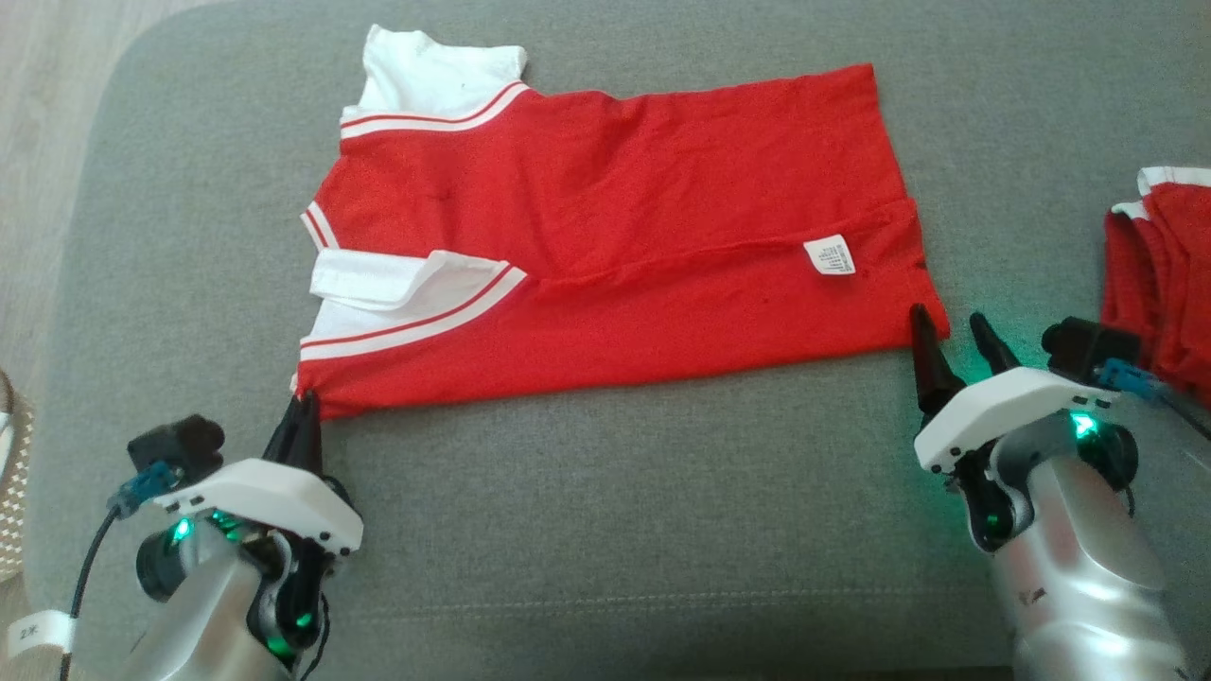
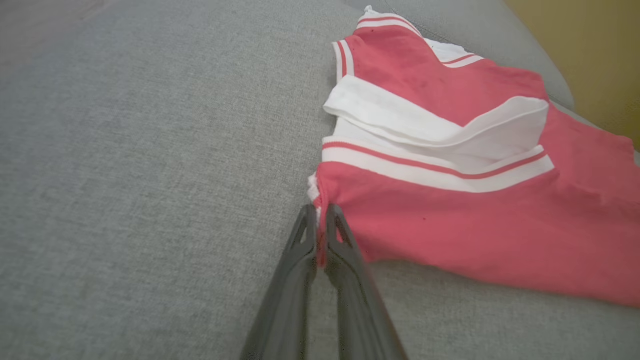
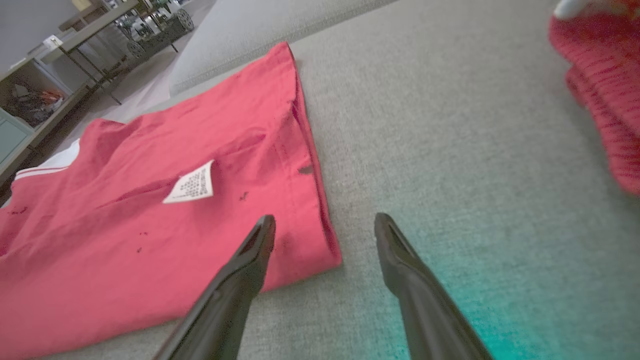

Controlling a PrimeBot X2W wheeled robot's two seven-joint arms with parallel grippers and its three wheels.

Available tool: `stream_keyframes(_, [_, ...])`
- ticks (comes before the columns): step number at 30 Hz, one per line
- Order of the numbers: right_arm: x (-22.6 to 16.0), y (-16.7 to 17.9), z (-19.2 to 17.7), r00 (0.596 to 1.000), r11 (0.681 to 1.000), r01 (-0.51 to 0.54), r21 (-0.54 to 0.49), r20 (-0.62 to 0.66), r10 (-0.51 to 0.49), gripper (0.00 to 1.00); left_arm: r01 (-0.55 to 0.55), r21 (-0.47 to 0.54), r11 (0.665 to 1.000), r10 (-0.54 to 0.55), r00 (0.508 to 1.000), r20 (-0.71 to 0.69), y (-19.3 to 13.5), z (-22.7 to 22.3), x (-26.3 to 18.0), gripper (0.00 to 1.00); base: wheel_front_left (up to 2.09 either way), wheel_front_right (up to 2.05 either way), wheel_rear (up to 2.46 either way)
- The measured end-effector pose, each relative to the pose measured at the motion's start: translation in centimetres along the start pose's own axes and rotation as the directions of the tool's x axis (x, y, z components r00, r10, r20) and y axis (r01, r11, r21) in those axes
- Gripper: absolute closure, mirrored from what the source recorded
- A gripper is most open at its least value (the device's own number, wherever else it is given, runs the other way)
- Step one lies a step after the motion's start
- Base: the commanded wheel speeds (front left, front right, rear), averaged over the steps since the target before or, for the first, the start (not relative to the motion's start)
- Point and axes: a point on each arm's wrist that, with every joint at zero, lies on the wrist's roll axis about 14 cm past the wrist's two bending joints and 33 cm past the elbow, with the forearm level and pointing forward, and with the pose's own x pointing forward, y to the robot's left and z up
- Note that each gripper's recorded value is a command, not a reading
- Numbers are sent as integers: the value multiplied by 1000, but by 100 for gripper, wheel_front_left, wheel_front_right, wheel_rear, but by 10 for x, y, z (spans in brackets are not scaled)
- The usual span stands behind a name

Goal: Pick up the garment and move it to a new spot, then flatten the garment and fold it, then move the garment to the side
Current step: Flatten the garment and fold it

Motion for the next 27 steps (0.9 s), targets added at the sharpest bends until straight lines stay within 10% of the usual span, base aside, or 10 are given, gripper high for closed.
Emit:
stream_keyframes(6, [4,9,-18,994,1000,-12,3,-106,13,0,5,-16,1000,-5,999,35,-2,8,-4,100,0,0,0])
stream_keyframes(7, [5,11,-18,993,1000,-20,-1,-113,19,23,6,-15,1000,-5,999,38,-2,9,-4,100,0,0,0])
stream_keyframes(8, [5,13,-18,993,1000,-24,-3,-117,24,78,5,-15,1000,-4,999,40,-2,9,-4,100,0,0,0])
stream_keyframes(9, [5,13,-19,992,1000,-25,-4,-121,25,100,7,-17,1000,-7,999,42,-2,9,-5,100,0,0,0])
stream_keyframes(27, [-40,-25,-19,997,997,71,25,-45,-69,100,69,-74,995,-64,995,72,-11,-1,-39,100,0,0,0])
